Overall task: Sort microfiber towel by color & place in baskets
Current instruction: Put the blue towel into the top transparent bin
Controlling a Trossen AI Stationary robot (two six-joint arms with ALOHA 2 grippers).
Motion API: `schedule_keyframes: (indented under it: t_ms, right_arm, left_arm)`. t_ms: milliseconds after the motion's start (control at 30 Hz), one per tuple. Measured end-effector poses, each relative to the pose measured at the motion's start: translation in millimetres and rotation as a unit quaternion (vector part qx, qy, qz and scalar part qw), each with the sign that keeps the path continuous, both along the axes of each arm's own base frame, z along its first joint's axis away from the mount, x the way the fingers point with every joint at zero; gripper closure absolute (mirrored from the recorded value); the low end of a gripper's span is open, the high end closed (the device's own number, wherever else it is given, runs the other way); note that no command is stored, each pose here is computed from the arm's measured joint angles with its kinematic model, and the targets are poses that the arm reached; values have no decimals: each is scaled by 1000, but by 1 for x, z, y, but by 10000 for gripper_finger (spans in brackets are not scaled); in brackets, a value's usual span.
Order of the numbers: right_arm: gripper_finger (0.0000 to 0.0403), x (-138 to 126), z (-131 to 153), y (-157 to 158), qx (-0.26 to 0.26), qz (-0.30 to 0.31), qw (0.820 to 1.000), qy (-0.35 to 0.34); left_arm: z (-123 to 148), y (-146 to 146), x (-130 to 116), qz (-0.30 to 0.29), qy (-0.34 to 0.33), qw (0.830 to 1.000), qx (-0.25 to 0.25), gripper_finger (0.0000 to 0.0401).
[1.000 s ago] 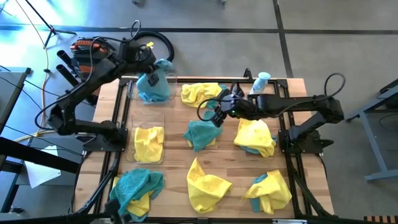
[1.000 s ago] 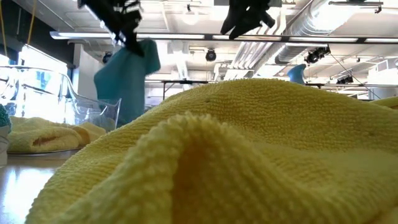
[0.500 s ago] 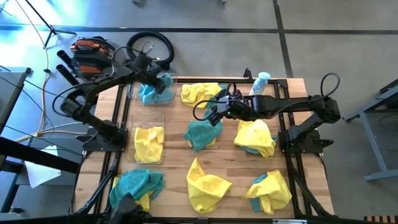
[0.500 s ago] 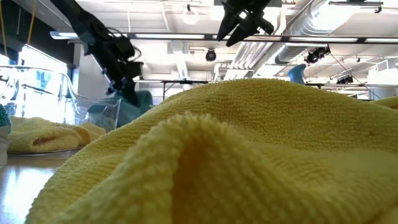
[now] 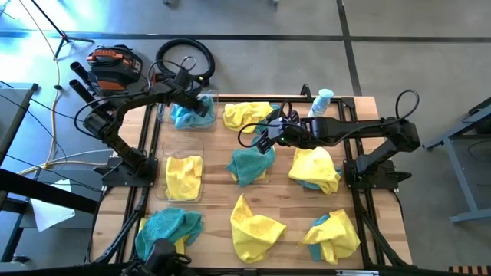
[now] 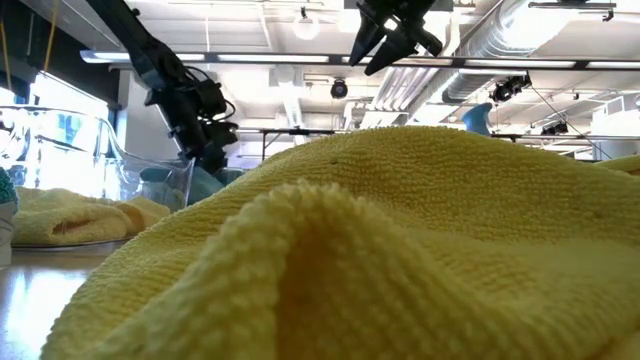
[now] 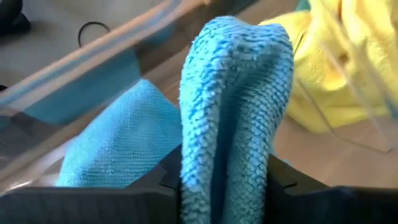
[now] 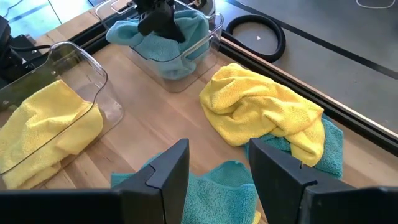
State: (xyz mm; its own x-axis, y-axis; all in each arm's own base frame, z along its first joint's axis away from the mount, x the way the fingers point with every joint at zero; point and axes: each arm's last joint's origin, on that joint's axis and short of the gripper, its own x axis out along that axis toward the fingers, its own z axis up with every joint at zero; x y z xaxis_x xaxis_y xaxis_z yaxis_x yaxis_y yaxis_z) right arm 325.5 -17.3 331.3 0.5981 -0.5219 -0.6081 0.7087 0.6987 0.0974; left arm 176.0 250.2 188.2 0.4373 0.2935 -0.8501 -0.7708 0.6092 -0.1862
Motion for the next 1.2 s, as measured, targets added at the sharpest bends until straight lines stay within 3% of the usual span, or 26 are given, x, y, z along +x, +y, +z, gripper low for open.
schedule_keyframes:
  t_ms: [167,433,700,867,1200]
  right_arm:
    - [240,0,0,0,-7,6,1000,6]
    - [240,0,0,0,-23,23,999,20]
    - [240,0,0,0,-35,36,998,31]
    - [240,0,0,0,-41,43,998,36]
    - [240,0,0,0,-41,43,998,36]
  left_arm:
    - [27,9,-3,14,-5,1000,8,266]
    - [75,3,-13,24,20,999,11,261]
    - [90,-21,-20,65,64,995,-29,261]
    - [75,-27,-13,79,63,993,-52,261]
    - [-6,-18,-7,150,65,981,-100,261]
